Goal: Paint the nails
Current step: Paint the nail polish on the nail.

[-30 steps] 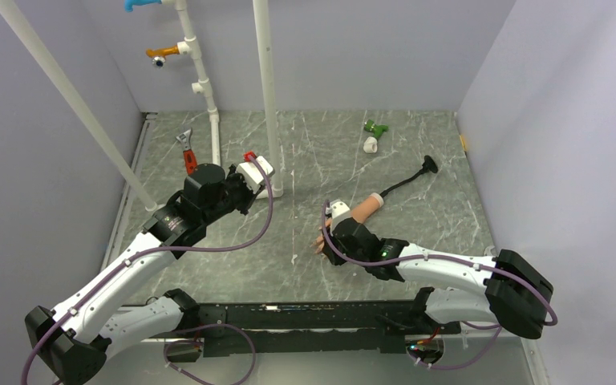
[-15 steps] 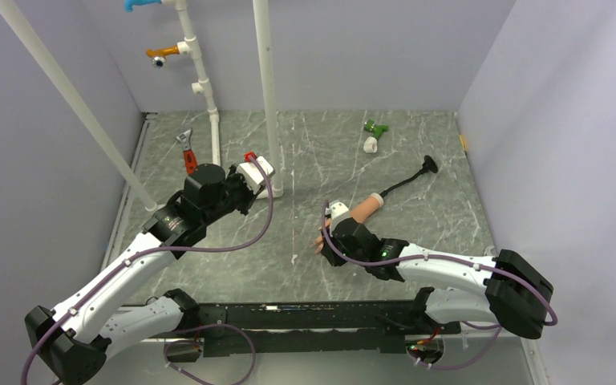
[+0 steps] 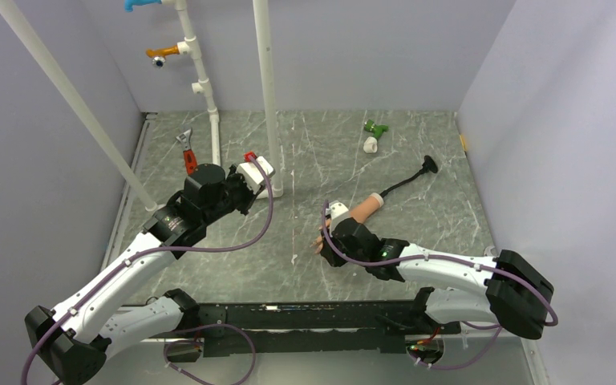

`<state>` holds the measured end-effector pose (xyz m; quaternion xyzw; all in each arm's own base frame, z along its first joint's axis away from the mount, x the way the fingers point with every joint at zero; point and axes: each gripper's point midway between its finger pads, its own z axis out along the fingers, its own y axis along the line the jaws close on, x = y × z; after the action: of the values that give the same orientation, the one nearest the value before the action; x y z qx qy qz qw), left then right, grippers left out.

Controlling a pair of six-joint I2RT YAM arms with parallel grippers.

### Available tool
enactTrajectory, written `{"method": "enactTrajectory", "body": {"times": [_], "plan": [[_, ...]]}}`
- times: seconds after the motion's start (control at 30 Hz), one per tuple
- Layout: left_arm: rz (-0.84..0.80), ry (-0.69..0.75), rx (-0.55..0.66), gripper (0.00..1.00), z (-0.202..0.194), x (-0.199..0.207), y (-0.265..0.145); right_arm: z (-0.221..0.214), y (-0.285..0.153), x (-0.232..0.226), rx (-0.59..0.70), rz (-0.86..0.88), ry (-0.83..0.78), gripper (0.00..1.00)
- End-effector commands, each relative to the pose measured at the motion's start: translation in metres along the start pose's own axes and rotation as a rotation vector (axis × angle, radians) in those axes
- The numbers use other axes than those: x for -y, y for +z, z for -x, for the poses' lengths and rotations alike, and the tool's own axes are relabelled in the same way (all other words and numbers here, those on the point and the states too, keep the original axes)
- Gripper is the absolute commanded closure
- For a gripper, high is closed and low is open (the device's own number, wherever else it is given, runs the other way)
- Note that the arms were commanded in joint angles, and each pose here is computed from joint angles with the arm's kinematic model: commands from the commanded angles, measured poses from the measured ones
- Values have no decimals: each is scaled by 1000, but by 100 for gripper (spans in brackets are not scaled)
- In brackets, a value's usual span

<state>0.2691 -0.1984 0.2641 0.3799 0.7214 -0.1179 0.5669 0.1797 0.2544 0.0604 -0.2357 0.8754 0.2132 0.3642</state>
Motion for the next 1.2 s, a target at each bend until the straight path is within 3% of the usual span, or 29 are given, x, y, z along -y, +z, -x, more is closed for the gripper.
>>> {"method": "enactTrajectory", "body": {"times": [0.0,0.4,1.17], "plan": [[29,7,71,100,26,-8,-7,15,-3,-3,61,5,24,100],[25,8,69,100,25,-7,-7,14,-6,11,71,-70,39,100],[22,8,68,100,26,-7,-7,16,-7,4,70,-33,45,100]]}}
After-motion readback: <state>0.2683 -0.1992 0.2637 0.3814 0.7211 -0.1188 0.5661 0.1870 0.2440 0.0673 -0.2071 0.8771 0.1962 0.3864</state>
